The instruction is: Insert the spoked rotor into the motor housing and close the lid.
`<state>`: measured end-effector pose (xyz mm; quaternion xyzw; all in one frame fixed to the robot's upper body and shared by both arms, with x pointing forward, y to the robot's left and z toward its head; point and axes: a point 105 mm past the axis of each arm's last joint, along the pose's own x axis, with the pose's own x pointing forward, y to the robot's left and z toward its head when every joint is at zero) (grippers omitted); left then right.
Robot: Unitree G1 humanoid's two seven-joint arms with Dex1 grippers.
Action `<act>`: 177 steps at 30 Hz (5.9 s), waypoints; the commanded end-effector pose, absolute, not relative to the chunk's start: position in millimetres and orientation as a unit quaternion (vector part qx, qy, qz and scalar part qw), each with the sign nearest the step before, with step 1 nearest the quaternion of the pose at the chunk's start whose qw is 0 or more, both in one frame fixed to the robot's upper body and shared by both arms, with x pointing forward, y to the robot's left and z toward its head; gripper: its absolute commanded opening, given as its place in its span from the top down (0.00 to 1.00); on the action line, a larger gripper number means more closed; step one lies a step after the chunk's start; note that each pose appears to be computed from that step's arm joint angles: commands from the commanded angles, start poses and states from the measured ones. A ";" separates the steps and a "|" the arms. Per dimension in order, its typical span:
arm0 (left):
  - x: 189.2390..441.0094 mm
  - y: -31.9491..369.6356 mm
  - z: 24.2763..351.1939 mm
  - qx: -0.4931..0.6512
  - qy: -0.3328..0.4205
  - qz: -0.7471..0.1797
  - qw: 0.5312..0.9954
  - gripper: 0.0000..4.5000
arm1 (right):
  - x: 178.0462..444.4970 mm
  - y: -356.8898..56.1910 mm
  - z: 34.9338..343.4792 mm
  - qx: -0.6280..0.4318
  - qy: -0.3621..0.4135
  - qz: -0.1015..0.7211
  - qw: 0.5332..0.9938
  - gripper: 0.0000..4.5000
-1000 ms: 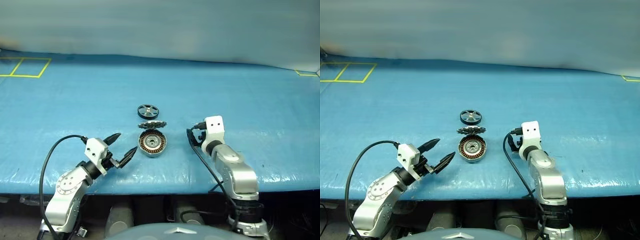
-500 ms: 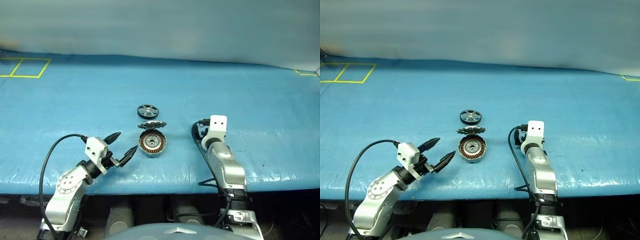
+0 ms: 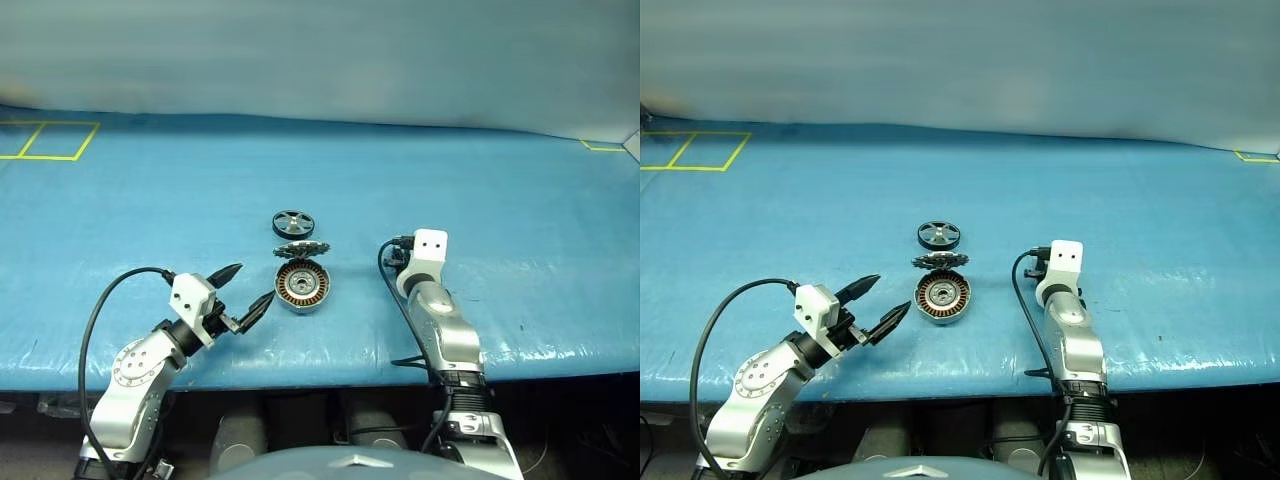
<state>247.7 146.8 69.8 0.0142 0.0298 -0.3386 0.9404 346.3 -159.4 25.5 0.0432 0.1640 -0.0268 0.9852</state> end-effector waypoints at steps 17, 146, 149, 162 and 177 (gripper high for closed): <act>246.1 144.9 82.9 0.028 0.007 -0.341 0.939 0.00 | 245.4 -67.4 98.1 -0.096 0.169 0.432 0.881 0.85; 241.5 143.7 71.9 0.025 0.024 -0.337 0.941 0.00 | 271.5 -27.1 74.0 -0.033 0.193 0.410 0.891 0.50; 241.6 143.4 71.9 0.025 0.024 -0.337 0.941 0.00 | 271.5 -26.9 78.1 -0.028 0.188 0.411 0.892 0.50; 242.9 142.8 72.1 0.025 0.022 -0.339 0.940 0.00 | 269.4 -27.1 93.8 -0.024 0.168 0.404 0.899 1.00; 241.8 144.6 72.0 0.025 0.023 -0.334 0.942 0.00 | 270.3 -23.9 81.9 -0.039 0.189 0.396 0.898 1.00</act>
